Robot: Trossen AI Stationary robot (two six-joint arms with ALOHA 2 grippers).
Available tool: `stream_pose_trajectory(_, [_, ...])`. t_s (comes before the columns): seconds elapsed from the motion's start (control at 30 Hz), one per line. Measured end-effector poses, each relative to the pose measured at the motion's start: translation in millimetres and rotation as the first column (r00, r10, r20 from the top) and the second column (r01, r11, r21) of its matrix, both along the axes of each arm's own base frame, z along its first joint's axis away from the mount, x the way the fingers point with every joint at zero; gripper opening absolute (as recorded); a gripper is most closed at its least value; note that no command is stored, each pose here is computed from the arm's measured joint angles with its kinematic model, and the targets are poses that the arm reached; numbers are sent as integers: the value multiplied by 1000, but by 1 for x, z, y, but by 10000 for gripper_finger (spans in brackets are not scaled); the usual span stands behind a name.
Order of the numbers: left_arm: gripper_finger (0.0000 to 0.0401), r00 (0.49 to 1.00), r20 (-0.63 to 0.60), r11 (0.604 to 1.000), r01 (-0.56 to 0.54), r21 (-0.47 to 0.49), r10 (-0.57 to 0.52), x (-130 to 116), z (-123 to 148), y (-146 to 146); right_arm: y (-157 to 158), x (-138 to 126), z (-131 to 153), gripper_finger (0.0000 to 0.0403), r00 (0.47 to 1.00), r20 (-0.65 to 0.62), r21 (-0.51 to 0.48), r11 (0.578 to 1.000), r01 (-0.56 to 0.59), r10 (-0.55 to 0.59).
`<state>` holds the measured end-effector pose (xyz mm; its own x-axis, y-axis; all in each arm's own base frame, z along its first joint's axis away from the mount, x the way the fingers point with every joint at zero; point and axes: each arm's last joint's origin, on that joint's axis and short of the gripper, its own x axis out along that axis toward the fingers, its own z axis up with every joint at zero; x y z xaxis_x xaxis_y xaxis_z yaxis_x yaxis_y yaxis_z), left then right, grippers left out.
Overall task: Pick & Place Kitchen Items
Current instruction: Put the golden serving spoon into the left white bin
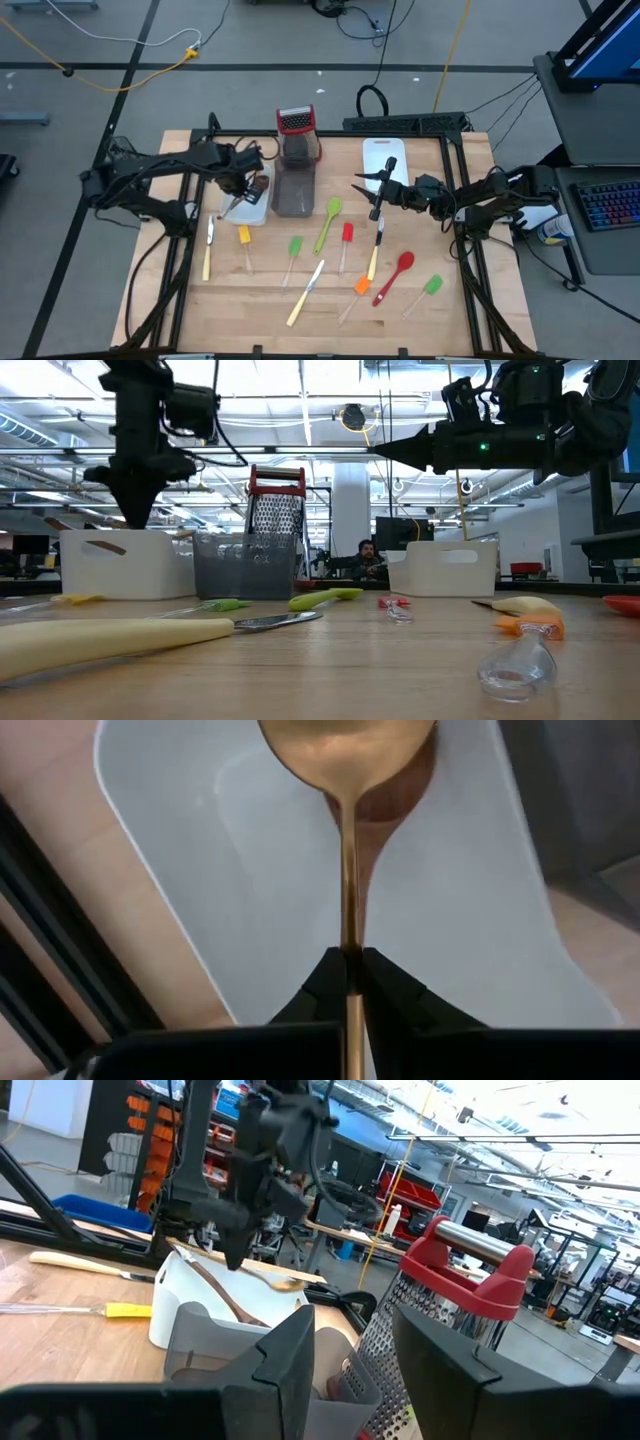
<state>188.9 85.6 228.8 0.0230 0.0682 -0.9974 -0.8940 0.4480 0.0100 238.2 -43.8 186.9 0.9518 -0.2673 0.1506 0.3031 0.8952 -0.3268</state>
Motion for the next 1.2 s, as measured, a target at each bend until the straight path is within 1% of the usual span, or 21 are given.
stream_pose_trajectory(0.2, [18,997,-70,998,-20,-60,15,8,-17,8,0,0,0,130,1000,-1,0,1000,0,0])
stream_pose_trajectory(0.5, [20,992,-122,996,-21,-86,11,14,-31,12,0,0,0,130,1000,-1,0,1000,0,0])
stream_pose_trajectory(0.7, [21,997,-75,998,-18,-67,13,19,-31,14,0,0,0,130,1000,0,0,1000,0,0])
stream_pose_trajectory(1.2, [21,999,-39,999,-29,-46,27,23,-32,16,0,0,-1,130,1000,-7,1,1000,0,0])
